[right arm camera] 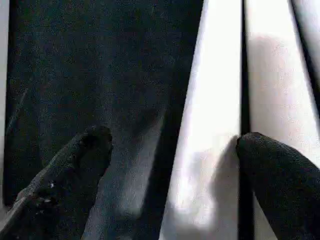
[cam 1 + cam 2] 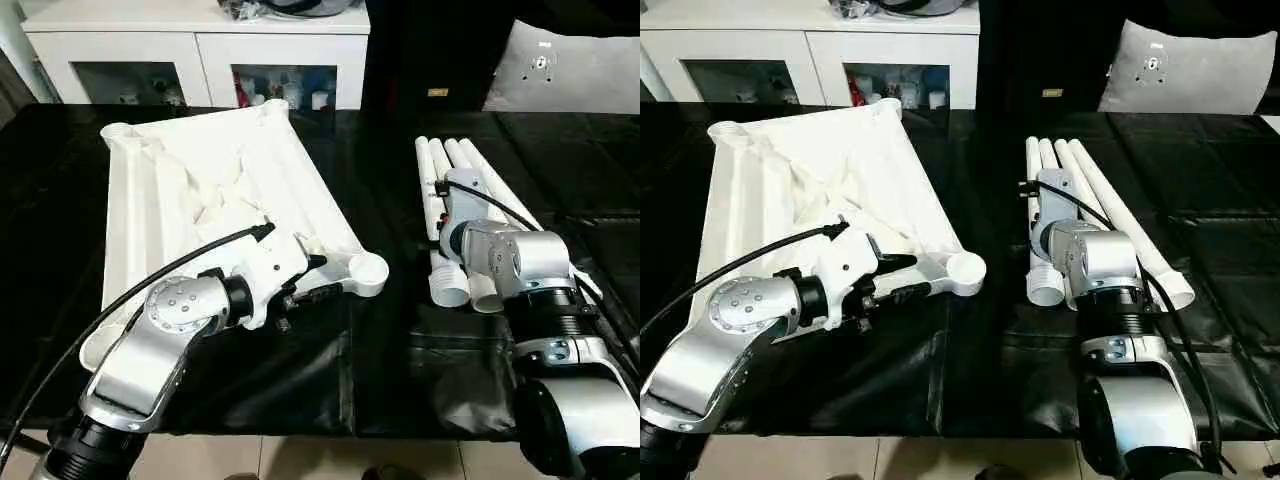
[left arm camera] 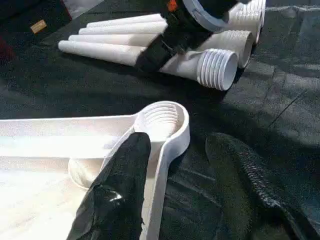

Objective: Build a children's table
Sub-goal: Pick table leg

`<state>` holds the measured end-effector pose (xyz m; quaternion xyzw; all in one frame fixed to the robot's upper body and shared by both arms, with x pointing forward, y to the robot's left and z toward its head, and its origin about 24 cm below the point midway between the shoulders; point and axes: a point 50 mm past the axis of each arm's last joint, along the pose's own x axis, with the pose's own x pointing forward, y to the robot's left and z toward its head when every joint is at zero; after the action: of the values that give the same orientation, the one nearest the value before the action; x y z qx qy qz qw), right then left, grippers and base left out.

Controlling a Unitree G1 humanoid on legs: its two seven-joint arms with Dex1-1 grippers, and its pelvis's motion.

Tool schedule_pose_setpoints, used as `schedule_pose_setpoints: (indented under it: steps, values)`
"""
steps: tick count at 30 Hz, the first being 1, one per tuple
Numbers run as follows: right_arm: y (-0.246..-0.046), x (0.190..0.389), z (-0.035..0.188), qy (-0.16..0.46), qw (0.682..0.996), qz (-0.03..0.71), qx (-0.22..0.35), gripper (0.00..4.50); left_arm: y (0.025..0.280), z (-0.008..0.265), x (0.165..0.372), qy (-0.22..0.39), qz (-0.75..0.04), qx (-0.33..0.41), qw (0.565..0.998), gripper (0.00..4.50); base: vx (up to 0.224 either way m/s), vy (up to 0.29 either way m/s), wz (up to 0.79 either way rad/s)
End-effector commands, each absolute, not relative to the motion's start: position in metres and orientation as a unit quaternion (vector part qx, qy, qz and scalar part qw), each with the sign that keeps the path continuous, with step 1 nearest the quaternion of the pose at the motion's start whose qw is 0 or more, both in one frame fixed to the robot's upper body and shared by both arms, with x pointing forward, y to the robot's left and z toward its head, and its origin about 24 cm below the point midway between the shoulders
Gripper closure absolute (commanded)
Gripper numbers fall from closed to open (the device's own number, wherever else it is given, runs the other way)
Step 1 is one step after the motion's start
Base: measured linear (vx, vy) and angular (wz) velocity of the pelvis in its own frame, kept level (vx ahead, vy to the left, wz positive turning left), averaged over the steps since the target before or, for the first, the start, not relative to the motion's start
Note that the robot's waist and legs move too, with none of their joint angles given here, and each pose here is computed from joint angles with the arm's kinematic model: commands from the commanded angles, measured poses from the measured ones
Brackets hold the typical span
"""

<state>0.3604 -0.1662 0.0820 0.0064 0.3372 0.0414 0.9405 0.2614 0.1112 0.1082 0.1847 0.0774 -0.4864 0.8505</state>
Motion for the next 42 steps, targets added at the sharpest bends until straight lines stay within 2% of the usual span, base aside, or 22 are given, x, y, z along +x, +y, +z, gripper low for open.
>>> schedule_pose_setpoints:
  steps: [1, 9, 10, 12, 20, 23, 24, 28, 30, 35, 42]
  values:
    - [-0.164, 0.357, 0.08, 0.349, 0.935, 0.053, 0.031, 0.0, 0.109, 0.108, 0.259, 0.078, -0.49, 0.183, 0.849, 2.34, 0.0, 0.0, 0.0]
    - [-0.159, 0.348, 0.074, 0.376, 0.92, 0.083, 0.071, 0.0, 0.108, 0.108, 0.258, 0.08, -0.494, 0.183, 0.846, 2.34, 0.0, 0.0, 0.0]
    - [-0.158, 0.347, 0.073, 0.38, 0.918, 0.087, 0.08, 0.19, 0.108, 0.108, 0.258, 0.08, -0.495, 0.184, 0.845, 2.27, 0.0, 0.0, 0.0]
    - [-0.158, 0.346, 0.072, 0.382, 0.916, 0.089, 0.085, 0.19, 0.107, 0.108, 0.258, 0.08, -0.497, 0.184, 0.845, 2.27, 0.0, 0.0, 0.0]
    - [-0.159, 0.345, 0.075, 0.38, 0.914, 0.091, 0.109, 0.97, 0.105, 0.108, 0.259, 0.08, -0.496, 0.181, 0.845, 2.24, 0.0, 0.0, 0.0]
    - [-0.16, 0.345, 0.075, 0.382, 0.912, 0.091, 0.118, 1.1, 0.104, 0.108, 0.259, 0.079, -0.497, 0.179, 0.845, 2.24, 0.0, 0.0, 0.0]
    - [-0.16, 0.345, 0.075, 0.383, 0.911, 0.09, 0.122, 1.33, 0.103, 0.108, 0.26, 0.078, -0.497, 0.178, 0.846, 2.24, 0.0, 0.0, 0.0]
    - [-0.162, 0.346, 0.076, 0.383, 0.911, 0.086, 0.13, 1.54, 0.102, 0.108, 0.26, 0.079, -0.496, 0.177, 0.846, 2.24, 0.0, 0.0, 0.0]
    - [-0.163, 0.345, 0.075, 0.383, 0.911, 0.084, 0.13, 1.87, 0.102, 0.107, 0.26, 0.079, -0.497, 0.176, 0.846, 2.24, 0.0, 0.0, 0.0]
    - [-0.166, 0.345, 0.075, 0.381, 0.912, 0.076, 0.131, 2.28, 0.101, 0.108, 0.262, 0.079, -0.496, 0.175, 0.847, 2.24, 0.0, 0.0, 0.0]
    - [-0.166, 0.348, 0.078, 0.369, 0.917, 0.072, 0.131, 2.57, 0.101, 0.107, 0.262, 0.078, -0.493, 0.173, 0.849, 2.24, 0.0, 0.0, 0.0]
